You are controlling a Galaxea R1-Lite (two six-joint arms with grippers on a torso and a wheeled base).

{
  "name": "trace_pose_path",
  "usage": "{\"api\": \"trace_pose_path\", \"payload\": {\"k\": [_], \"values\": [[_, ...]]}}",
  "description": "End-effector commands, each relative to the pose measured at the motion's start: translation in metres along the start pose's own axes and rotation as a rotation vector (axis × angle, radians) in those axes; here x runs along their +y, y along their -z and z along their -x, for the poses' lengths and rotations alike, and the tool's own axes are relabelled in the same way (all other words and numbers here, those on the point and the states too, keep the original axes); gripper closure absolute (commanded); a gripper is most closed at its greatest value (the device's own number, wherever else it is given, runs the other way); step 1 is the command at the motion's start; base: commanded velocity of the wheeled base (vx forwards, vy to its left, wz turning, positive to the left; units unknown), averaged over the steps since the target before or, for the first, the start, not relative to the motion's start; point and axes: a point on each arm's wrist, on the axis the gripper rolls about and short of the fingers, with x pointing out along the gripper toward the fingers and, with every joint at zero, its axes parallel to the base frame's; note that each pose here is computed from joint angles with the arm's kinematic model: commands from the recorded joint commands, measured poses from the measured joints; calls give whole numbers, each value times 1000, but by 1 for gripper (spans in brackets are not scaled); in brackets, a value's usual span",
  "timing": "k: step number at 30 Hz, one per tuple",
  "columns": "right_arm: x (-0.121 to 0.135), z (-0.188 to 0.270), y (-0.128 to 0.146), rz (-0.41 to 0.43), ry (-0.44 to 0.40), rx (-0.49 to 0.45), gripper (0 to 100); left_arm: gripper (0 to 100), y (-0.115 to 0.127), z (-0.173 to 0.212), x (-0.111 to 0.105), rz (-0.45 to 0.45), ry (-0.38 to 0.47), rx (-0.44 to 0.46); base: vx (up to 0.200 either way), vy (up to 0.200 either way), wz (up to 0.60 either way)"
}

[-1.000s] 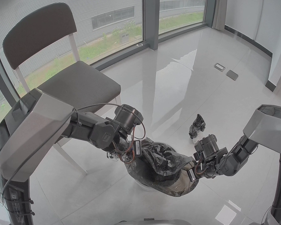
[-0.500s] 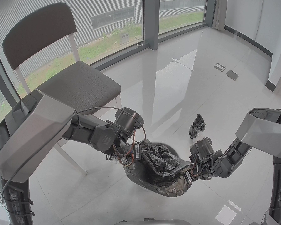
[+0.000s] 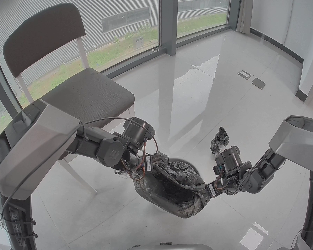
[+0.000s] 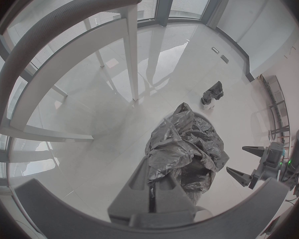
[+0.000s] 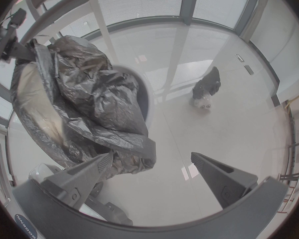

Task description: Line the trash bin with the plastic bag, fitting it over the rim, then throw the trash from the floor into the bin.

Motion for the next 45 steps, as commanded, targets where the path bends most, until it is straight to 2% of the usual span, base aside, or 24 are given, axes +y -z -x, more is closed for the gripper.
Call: {"api": "trace_pose_path", "payload": {"k": [1,6,7,16,20,31,45], "values": [[14,7,-8,36,-28,-55,0,100,-2,-4,1,8,1,-12,0,0,0],[29,8,-12,104,-60,-98,0,100,-1,-5,1,8,0,-13,0,0,0],[31,9,-12,111,-64,-103,0,0,0,-7,1,7,-2,-10,0,0,0],[49,2,-9,222,-108,-150,0,0,-6,-10,6,23,-15,-37,0,0,0],[52,-5,-5,259,-113,-142,0,0,-11,-4,12,39,-18,-51,0,0,0],[70,-26,7,408,-165,-169,0,0,-29,52,17,67,34,-160,0,0,0],[80,-58,5,472,-163,-191,0,0,-38,106,23,88,78,-264,0,0,0]]}}
